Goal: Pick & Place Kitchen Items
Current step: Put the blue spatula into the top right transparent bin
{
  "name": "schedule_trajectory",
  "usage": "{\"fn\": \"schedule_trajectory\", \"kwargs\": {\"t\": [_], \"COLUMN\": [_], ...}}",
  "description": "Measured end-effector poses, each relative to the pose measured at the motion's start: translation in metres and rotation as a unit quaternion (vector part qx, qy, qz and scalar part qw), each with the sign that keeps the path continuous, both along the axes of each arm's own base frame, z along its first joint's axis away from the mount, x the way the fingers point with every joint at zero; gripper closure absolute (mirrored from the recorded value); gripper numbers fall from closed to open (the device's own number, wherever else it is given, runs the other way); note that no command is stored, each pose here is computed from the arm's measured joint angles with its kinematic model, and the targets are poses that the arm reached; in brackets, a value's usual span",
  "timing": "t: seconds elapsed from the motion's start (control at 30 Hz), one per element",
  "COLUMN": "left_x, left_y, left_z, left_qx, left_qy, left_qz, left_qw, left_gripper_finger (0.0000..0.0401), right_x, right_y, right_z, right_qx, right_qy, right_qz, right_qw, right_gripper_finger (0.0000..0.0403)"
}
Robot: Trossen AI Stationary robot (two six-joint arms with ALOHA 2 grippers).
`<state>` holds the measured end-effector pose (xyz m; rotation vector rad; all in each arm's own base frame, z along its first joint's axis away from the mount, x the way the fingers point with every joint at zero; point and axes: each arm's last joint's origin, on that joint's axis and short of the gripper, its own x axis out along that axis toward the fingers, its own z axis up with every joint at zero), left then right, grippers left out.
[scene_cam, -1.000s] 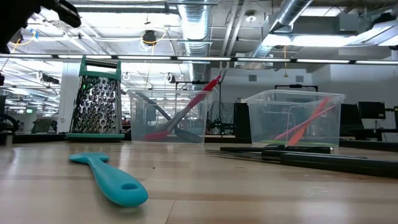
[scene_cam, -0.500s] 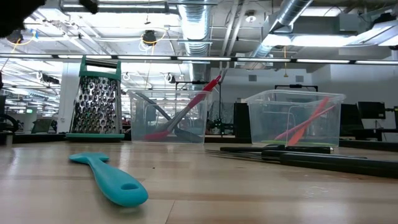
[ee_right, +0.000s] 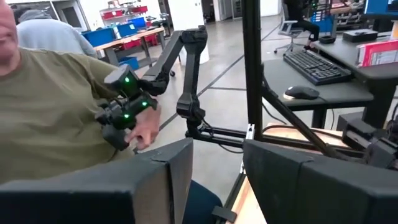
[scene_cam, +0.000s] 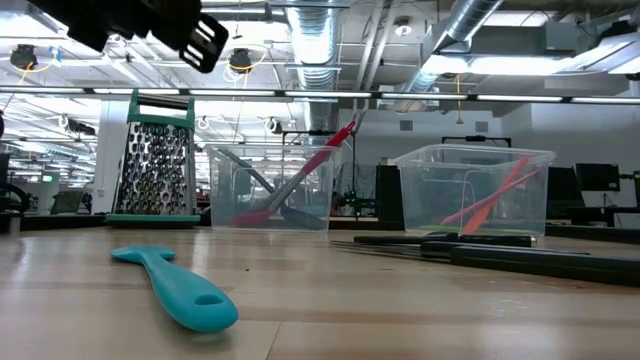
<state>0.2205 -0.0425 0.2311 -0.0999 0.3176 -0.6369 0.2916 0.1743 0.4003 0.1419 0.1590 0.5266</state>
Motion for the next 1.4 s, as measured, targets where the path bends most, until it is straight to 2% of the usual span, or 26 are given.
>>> {"fn": "schedule_trajectory", "kwargs": {"t": [0.1,0.2,0.27,0.37,0.63,0.93,1.23,1.4], "left_x": [-0.002,-0.006,-0.006,-0.002,0.013,0.028,0.034,0.040], "left_y": [0.000,0.002,0.003,0.003,-0.009,-0.023,-0.026,-0.027], "left_z": [-0.008,-0.017,-0.021,-0.028,-0.067,-0.090,-0.133,-0.143], "left_qx": [0.044,0.116,0.163,0.199,0.211,0.214,0.240,0.228], "left_qy": [0.015,0.025,0.019,0.021,0.095,0.080,0.137,0.117], "left_qz": [-0.013,-0.013,-0.008,-0.003,-0.047,-0.069,-0.097,-0.110], "left_qw": [0.999,0.993,0.986,0.980,0.972,0.971,0.956,0.960], "left_gripper_finger": [0.0231,0.0190,0.0168,0.0146,0.0142,0.0146,0.0147,0.0152], "right_x": [-0.002,-0.002,-0.002,-0.002,-0.001,-0.002,-0.002,-0.002], "right_y": [0.003,0.003,0.003,0.002,0.000,0.000,-0.001,-0.002], "right_z": [-0.001,-0.003,-0.004,-0.006,-0.007,-0.008,-0.012,-0.013], "right_qx": [-0.003,-0.009,-0.012,-0.016,-0.019,-0.023,-0.032,-0.035], "right_qy": [0.005,0.014,0.019,0.026,0.031,0.038,0.053,0.057], "right_qz": [0.005,0.005,0.005,0.003,0.001,0.001,0.001,-0.001], "right_qw": [1.000,1.000,1.000,1.000,0.999,0.999,0.998,0.998], "right_gripper_finger": [0.0268,0.0269,0.0268,0.0269,0.0269,0.0273,0.0274,0.0274]}}
